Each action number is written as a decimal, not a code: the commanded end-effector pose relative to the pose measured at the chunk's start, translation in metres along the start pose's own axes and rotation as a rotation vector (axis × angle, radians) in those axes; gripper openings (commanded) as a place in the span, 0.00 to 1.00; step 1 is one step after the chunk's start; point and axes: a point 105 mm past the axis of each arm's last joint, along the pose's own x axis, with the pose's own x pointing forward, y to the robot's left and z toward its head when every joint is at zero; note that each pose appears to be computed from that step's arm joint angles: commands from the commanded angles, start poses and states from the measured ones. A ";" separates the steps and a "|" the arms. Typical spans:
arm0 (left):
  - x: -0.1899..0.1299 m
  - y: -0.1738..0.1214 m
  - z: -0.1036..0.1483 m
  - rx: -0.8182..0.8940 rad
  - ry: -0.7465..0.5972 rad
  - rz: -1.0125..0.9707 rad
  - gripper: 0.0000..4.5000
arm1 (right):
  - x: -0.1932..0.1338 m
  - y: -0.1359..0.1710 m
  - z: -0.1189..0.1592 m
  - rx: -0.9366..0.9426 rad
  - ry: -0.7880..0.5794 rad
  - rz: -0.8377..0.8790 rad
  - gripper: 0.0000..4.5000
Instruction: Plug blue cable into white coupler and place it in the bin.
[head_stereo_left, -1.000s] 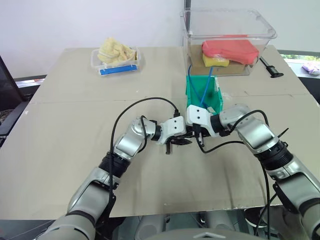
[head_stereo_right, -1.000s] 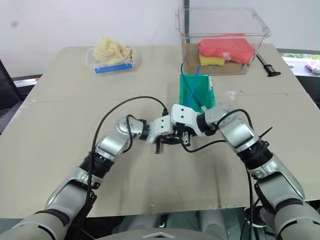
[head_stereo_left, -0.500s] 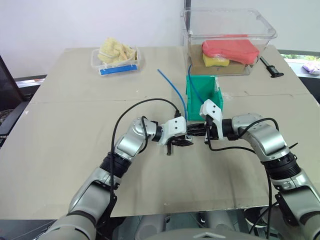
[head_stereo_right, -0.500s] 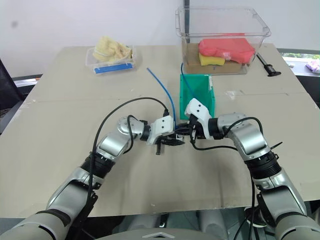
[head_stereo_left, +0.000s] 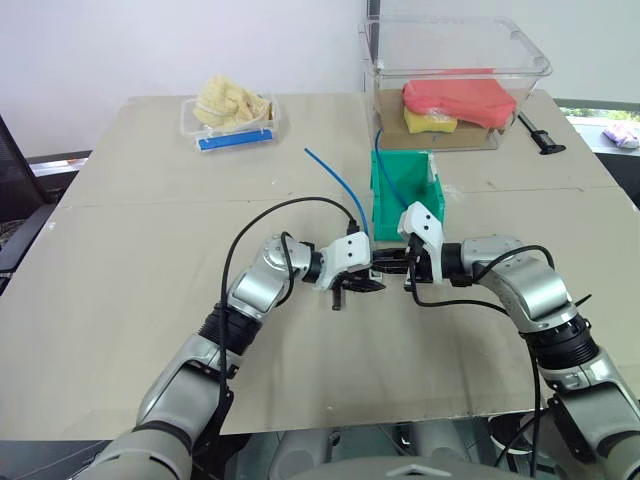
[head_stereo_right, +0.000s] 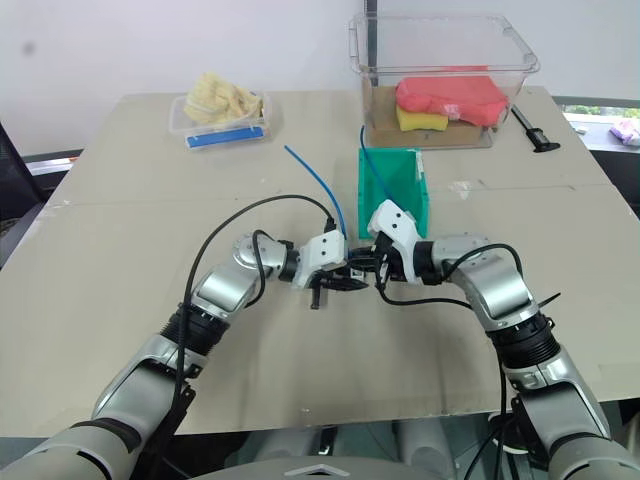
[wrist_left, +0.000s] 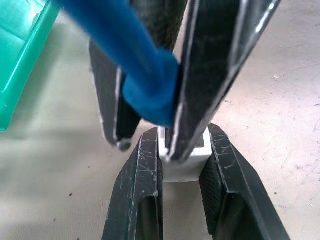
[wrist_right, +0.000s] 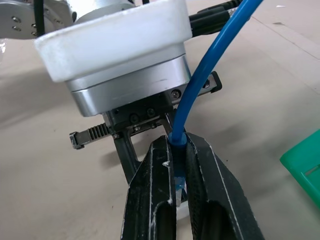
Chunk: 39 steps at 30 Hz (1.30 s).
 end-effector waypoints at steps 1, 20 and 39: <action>-0.006 0.008 0.015 0.034 -0.044 0.027 0.09 | 0.002 0.000 -0.010 0.032 0.015 -0.009 0.00; -0.007 0.009 0.016 0.032 -0.055 0.033 0.09 | -0.005 -0.005 -0.013 0.051 -0.061 -0.078 0.00; -0.008 0.008 0.017 0.039 -0.059 0.025 0.09 | -0.010 -0.008 -0.002 0.012 -0.182 -0.147 0.00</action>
